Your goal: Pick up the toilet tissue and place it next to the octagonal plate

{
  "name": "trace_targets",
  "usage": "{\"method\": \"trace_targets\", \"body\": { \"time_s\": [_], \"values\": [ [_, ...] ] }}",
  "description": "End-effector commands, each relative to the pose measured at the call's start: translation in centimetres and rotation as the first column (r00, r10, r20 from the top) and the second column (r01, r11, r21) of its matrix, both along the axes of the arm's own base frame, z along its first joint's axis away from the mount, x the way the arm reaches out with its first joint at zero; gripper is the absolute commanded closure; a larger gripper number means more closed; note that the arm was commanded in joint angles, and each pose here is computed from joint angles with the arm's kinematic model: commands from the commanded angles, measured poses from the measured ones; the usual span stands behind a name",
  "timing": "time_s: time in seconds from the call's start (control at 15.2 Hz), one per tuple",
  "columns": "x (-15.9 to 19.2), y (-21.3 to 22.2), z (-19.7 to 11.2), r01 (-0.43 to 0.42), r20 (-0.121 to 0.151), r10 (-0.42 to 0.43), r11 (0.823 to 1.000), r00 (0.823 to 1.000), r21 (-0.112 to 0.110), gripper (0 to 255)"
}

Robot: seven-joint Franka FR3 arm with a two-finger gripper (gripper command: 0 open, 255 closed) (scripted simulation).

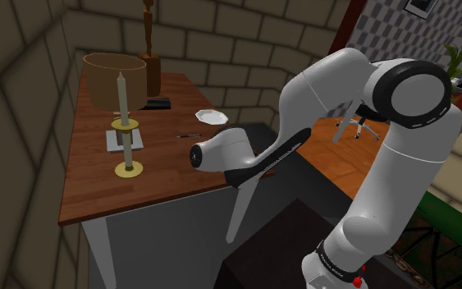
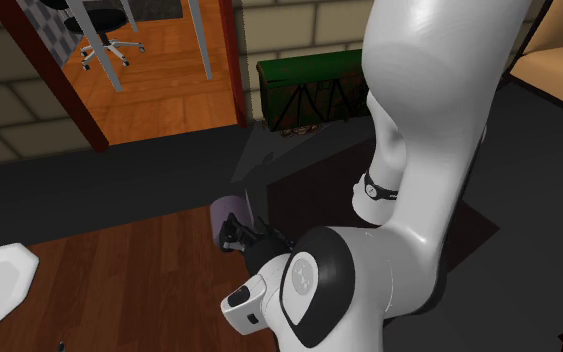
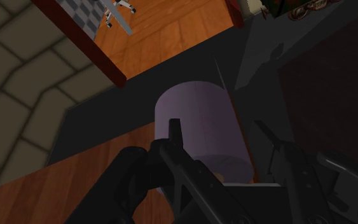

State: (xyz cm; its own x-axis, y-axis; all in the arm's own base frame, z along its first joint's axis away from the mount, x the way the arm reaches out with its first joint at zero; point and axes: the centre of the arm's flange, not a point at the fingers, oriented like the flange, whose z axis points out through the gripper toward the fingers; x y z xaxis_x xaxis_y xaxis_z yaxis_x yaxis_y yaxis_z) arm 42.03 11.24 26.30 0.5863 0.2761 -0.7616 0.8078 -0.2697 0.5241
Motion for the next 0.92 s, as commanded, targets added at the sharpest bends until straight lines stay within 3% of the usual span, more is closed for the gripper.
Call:
{"method": "trace_targets", "body": {
  "time_s": [0.0,0.4,0.86],
  "values": [
    [0.0,0.0,0.0,0.001,0.000,-0.001,1.000,1.000,0.000,255],
    [0.0,0.0,0.0,0.001,0.000,-0.001,1.000,1.000,0.000,255],
    [0.0,0.0,3.7,0.001,0.000,-0.001,1.000,1.000,0.000,255]
  ]
}}
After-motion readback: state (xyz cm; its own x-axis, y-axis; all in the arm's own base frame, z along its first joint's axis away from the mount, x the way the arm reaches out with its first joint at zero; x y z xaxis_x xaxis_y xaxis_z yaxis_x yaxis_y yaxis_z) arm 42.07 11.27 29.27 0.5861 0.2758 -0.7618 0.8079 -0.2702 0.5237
